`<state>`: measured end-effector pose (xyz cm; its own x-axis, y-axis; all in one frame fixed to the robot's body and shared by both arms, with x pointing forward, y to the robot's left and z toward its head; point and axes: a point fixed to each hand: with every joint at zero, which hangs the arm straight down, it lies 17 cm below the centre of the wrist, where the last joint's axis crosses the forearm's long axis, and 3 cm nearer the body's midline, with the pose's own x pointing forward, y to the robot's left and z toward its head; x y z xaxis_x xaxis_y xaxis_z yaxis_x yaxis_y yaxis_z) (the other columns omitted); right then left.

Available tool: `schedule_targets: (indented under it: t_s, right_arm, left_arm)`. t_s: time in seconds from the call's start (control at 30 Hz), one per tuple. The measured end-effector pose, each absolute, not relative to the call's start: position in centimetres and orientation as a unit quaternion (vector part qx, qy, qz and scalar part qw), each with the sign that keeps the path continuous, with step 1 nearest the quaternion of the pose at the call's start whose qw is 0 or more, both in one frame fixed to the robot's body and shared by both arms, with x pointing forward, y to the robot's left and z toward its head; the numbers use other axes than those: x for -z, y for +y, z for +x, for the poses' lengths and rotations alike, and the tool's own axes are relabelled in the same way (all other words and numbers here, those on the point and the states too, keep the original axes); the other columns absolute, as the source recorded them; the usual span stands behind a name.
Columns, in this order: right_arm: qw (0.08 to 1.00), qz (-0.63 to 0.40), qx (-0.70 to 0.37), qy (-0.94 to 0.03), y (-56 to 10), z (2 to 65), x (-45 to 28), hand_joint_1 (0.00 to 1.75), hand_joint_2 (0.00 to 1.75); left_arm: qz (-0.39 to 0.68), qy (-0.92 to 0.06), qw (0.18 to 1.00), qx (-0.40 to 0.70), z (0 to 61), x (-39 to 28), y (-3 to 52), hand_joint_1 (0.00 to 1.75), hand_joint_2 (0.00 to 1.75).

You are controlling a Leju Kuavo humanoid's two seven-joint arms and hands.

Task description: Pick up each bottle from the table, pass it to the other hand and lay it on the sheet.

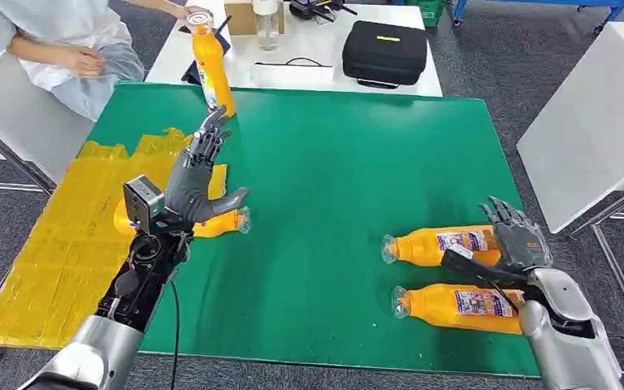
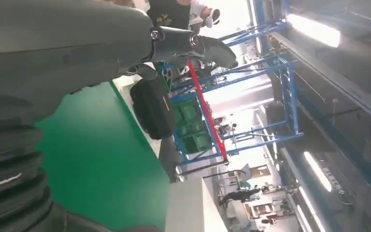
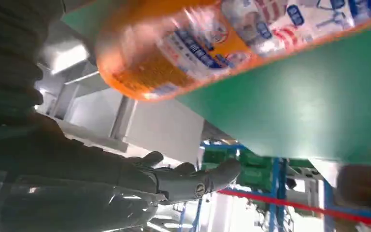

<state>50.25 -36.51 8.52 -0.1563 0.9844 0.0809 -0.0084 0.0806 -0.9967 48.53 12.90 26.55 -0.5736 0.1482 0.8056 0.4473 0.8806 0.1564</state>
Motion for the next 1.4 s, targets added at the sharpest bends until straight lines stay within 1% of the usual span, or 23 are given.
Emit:
schedule_targets:
  t_s: [0.2, 0.47, 0.7, 0.73, 0.77, 1.07, 1.4]
  right_arm:
    - [0.523, -0.407, -0.524, -0.535, -37.4, 50.8, -5.3, 0.00, 1.75]
    - [0.564, -0.379, -0.529, -0.509, -38.5, 51.6, -3.3, 0.00, 1.75]
    - [0.579, -0.375, -0.529, -0.494, -39.6, 52.0, -2.7, 0.00, 1.75]
    - [0.584, -0.372, -0.531, -0.488, -39.8, 52.0, -2.4, 1.50, 1.75]
    - [0.588, -0.369, -0.534, -0.482, -40.1, 52.0, -2.2, 1.75, 1.75]
    - [0.600, -0.374, -0.536, -0.462, -41.8, 51.7, -1.4, 1.75, 1.75]
    - [0.586, -0.397, -0.540, -0.456, -41.7, 52.2, -1.6, 1.75, 1.75]
  left_arm:
    - [-0.179, -0.864, 0.439, 0.171, 48.7, -25.8, 12.8, 0.00, 1.75]
    - [-0.196, -0.858, 0.445, 0.163, 48.8, -25.5, 12.5, 0.00, 1.75]
    - [-0.198, -0.856, 0.449, 0.161, 48.8, -25.2, 12.5, 0.00, 1.75]
    - [-0.199, -0.856, 0.449, 0.160, 48.9, -25.2, 12.5, 0.00, 1.75]
    - [-0.201, -0.856, 0.449, 0.159, 48.9, -25.2, 12.5, 0.00, 1.75]
    - [-0.214, -0.851, 0.453, 0.154, 48.7, -25.1, 12.0, 0.00, 1.75]
    - [-0.213, -0.849, 0.461, 0.146, 48.9, -24.9, 12.3, 0.00, 1.75]
